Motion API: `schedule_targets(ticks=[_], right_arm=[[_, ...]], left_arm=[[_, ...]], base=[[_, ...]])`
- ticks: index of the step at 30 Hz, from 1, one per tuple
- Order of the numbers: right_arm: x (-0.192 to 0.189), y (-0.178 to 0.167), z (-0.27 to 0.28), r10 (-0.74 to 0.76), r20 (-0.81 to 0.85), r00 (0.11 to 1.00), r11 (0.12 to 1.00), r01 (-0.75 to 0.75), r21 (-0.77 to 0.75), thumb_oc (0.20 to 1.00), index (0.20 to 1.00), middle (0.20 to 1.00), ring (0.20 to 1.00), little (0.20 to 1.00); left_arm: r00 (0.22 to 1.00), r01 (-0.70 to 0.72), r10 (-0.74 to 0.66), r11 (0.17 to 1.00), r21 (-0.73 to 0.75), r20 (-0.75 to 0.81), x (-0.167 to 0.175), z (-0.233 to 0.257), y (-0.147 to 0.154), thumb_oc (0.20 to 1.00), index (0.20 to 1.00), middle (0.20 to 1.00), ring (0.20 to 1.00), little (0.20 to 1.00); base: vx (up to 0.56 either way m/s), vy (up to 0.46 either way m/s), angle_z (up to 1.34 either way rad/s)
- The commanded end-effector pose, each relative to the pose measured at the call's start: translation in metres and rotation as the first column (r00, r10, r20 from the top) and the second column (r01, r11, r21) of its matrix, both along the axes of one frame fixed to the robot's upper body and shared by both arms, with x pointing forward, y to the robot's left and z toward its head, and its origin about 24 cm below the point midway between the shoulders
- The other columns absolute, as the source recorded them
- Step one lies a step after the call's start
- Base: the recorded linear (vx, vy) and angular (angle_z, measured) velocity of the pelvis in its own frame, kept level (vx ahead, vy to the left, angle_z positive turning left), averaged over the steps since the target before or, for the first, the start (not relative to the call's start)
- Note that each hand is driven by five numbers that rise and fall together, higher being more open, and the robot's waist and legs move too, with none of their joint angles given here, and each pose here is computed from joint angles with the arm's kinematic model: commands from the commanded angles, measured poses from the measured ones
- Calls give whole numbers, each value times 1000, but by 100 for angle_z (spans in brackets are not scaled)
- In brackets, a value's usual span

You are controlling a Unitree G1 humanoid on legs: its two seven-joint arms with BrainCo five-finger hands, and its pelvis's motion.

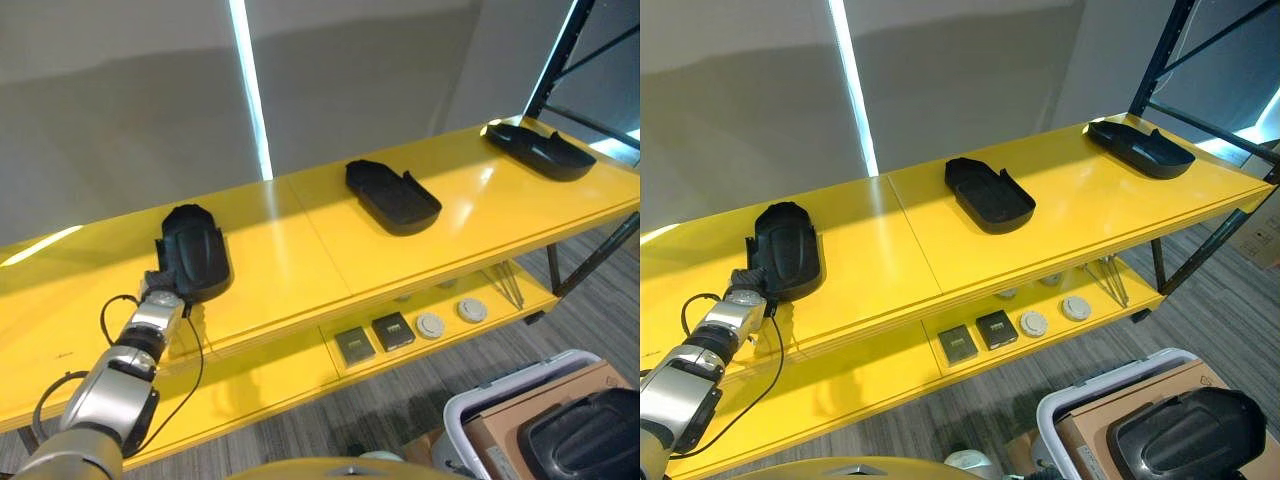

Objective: Move parts from the plastic box to the shelf.

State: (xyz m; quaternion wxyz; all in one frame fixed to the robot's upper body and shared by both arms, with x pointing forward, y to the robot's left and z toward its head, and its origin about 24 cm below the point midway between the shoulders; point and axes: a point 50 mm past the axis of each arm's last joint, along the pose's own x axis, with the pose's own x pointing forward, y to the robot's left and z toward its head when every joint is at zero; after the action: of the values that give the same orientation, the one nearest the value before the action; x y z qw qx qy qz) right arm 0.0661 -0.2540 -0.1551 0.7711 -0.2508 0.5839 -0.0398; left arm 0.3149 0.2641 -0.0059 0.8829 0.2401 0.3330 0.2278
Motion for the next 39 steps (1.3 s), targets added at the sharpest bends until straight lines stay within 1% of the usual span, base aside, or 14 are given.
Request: schedule_targets(ticks=[1,9,15,16,17,22,25,26,29,30,32,35,36,39], right_arm=[[4,-3,-1,69,-42,997,996,-71,-45,1000,1000,1000,1000,1000],[3,-2,-2,75,-46,996,996,-77,-47,1000,1000,1000,1000,1000],[4,-1,-2,75,-46,996,996,-77,-45,1000,1000,1000,1000,1000],[4,-1,-2,75,-47,996,996,-78,-46,1000,1000,1000,1000,1000],[4,-1,-2,74,-47,996,996,-76,-46,1000,1000,1000,1000,1000],[5,-2,-2,77,-54,996,996,-80,-48,1000,1000,1000,1000,1000],[5,-2,-2,78,-57,995,996,-81,-49,1000,1000,1000,1000,1000],[5,-3,-2,77,-59,995,995,-80,-50,1000,1000,1000,1000,1000],[3,-4,-2,74,-62,995,996,-77,-53,1000,1000,1000,1000,1000],[2,-5,-2,72,-63,995,996,-75,-52,1000,1000,1000,1000,1000],[0,-7,-1,64,-62,996,996,-67,-54,1000,1000,1000,1000,1000],[-1,-9,-1,63,-64,996,996,-67,-57,1000,1000,1000,1000,1000],[-1,-10,-1,61,-66,996,996,-65,-60,1000,1000,1000,1000,1000],[-3,-11,-1,55,-67,996,996,-59,-66,1000,1000,1000,1000,1000]], left_arm=[[994,-13,11,1000,-20,-106,-3,-14,-11,200,200,200,200,200],[982,-52,43,998,-40,-182,-25,-41,-19,200,200,200,200,200],[980,-58,48,997,-47,-191,-34,-51,-23,200,200,200,200,200],[981,-59,50,997,-46,-185,-35,-52,-24,445,445,445,445,445],[982,-60,50,997,-49,-183,-35,-52,-24,1000,1000,1000,1000,1000],[990,-71,65,996,-46,-122,-31,-48,-24,1000,1000,1000,1000,1000],[995,-56,54,998,-16,-81,-26,-42,-24,1000,1000,1000,1000,1000],[998,-43,44,999,31,-47,-21,-34,-20,1000,1000,1000,1000,1000],[998,-63,62,993,105,5,-13,-17,-5,1000,1000,1000,1000,1000],[998,-67,67,992,109,10,-12,-15,-2,1000,1000,1000,1000,1000],[992,-115,107,984,139,68,-9,0,16,1000,1000,1000,1000,1000],[983,-153,135,978,144,124,-6,12,27,1000,1000,1000,1000,1000],[972,-181,154,973,145,180,-4,23,36,1000,1000,1000,1000,1000],[949,-217,171,964,154,266,0,42,48,1000,1000,1000,1000,1000]], base=[[0,0,0],[0,0,0],[0,0,0],[0,0,0],[0,0,0],[0,0,0],[0,0,0],[0,0,0],[0,0,0],[0,0,0],[0,0,0],[-5,7,1],[0,0,0],[-5,10,3]])
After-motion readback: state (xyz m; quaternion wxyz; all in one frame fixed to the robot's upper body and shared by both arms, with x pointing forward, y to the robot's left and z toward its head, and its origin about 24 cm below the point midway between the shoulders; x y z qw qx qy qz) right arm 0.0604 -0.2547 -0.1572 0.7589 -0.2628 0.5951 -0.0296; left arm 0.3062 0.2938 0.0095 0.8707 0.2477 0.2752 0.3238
